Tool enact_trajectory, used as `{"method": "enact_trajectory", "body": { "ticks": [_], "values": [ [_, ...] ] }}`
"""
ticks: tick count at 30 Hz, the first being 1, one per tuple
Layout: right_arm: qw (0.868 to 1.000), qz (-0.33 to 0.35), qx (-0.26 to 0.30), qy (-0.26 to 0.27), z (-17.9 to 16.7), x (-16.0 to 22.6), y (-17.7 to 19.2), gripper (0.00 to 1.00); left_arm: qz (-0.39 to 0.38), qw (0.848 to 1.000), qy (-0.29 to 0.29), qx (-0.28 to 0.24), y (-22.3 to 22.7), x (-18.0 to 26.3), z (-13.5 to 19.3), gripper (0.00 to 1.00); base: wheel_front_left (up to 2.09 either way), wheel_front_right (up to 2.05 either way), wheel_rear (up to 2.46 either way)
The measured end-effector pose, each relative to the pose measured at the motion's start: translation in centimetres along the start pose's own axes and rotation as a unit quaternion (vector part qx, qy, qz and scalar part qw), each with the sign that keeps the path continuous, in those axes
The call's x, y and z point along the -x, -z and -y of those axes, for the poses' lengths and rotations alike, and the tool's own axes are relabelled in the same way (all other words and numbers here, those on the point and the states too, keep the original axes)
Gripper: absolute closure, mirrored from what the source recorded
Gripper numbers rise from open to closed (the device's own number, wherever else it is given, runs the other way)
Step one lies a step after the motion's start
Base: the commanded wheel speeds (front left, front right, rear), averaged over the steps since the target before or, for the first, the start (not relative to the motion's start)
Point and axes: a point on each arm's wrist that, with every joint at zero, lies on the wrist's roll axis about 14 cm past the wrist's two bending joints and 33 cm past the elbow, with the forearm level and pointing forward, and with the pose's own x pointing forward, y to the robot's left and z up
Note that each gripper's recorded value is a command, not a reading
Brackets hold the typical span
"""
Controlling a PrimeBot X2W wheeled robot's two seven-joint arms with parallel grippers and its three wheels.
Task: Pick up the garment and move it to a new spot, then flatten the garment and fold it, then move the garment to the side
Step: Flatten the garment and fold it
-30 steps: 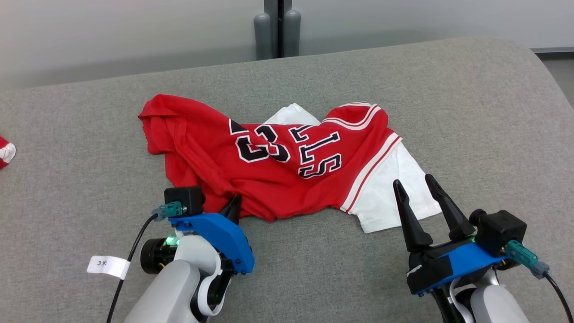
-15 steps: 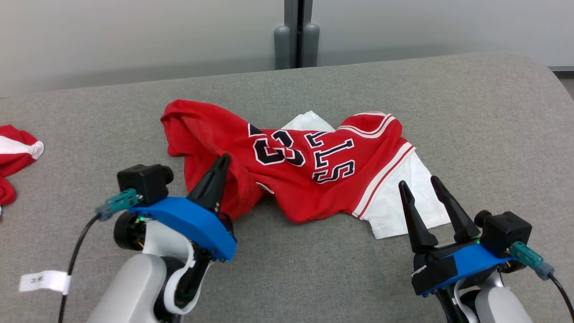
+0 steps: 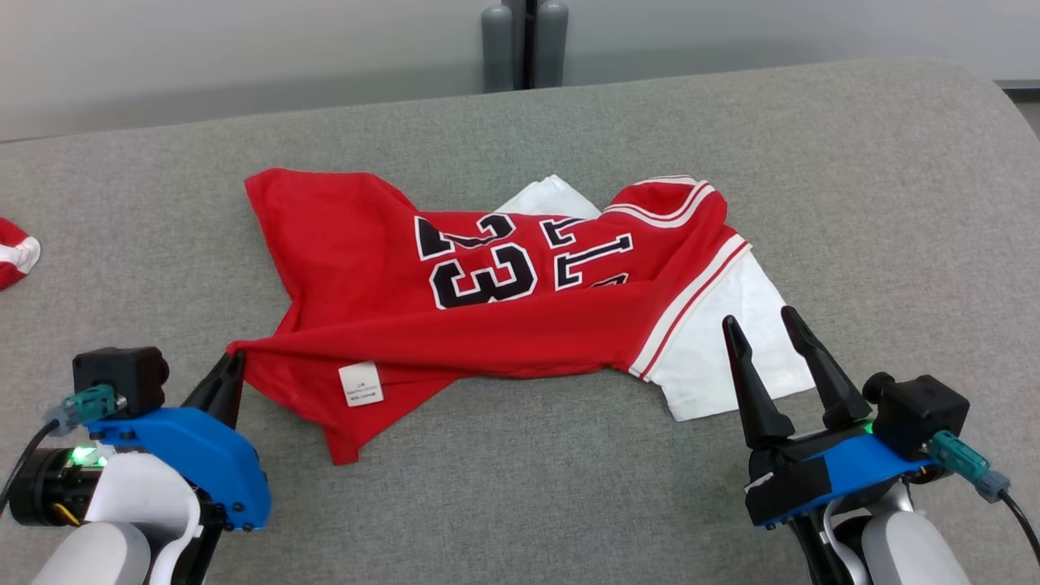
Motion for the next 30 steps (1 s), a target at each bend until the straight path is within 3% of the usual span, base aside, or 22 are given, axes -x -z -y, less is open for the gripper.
{"method": "enact_trajectory", "body": {
  "ticks": [5,6,7,17,22,23,30],
  "values": [
    [1.0,-0.005,0.0,0.008,0.6,-0.1,0.5,0.0,-0.029,0.999,-0.042,-0.016,2.6,-1.2,-2.3,1.0,0.0,0.0,0.0],
    [1.0,-0.004,0.001,0.009,0.7,-0.2,0.5,0.0,-0.029,0.999,-0.039,-0.013,2.9,-1.3,-2.0,0.38,0.0,0.0,0.0],
    [1.0,-0.003,0.001,0.01,0.8,-0.2,0.4,0.0,-0.027,0.999,-0.034,-0.008,3.0,-1.4,-1.6,0.0,0.0,0.0,0.0],
    [1.0,0.022,0.011,0.002,0.1,0.4,-1.8,0.0,0.097,0.993,-0.037,0.057,0.0,1.0,-0.7,0.0,0.0,0.0,0.0],
    [0.999,0.036,0.016,-0.002,-0.3,1.1,-3.0,0.0,0.182,0.979,-0.054,0.072,-1.8,3.5,-1.1,0.0,0.0,0.0,0.0],
    [0.999,0.038,0.016,0.001,-0.2,1.5,-3.2,0.0,0.218,0.971,-0.063,0.079,-2.4,4.4,-1.3,0.0,0.0,0.0,0.0],
    [0.999,0.034,0.029,0.003,-0.2,2.6,-3.2,0.0,0.287,0.955,-0.056,0.045,-3.2,6.6,-0.3,0.0,0.0,0.0,0.0]
  ]
}}
